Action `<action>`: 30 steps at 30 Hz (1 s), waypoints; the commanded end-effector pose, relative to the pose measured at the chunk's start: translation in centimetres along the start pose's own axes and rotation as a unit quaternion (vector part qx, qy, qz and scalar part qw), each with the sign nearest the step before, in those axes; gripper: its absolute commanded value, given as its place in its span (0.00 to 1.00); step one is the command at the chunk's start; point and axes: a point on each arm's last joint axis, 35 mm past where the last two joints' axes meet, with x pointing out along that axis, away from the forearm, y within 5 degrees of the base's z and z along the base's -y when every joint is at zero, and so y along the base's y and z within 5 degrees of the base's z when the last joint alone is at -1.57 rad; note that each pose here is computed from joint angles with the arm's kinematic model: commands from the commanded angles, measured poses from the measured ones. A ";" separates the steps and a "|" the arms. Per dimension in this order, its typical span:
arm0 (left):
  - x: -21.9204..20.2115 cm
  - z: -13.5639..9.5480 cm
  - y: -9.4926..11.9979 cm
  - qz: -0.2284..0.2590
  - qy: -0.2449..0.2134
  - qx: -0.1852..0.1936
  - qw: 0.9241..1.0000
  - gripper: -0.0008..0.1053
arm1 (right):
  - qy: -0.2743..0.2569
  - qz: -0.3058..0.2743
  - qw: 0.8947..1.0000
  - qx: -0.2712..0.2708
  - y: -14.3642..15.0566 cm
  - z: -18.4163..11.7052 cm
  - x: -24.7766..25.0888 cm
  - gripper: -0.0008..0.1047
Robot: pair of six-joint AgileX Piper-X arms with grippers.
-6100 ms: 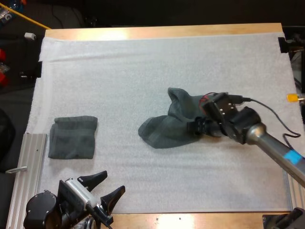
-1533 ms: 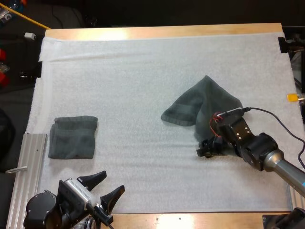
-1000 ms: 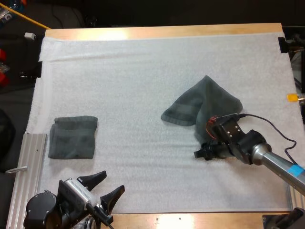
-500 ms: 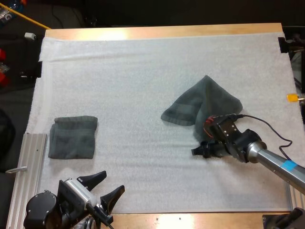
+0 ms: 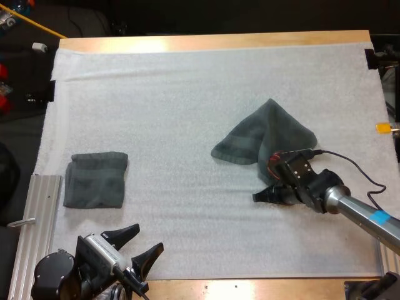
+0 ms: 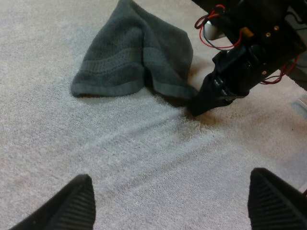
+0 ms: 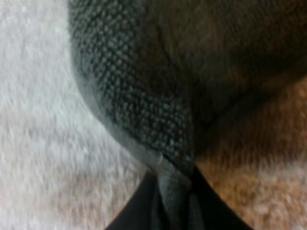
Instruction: Pick towel from pile, fold and stack
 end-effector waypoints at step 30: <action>6.1 3.1 1.7 -0.045 0.164 0.011 0.985 0.62 | 0.090 0.000 0.982 -0.168 -0.3 -6.2 -11.3 0.01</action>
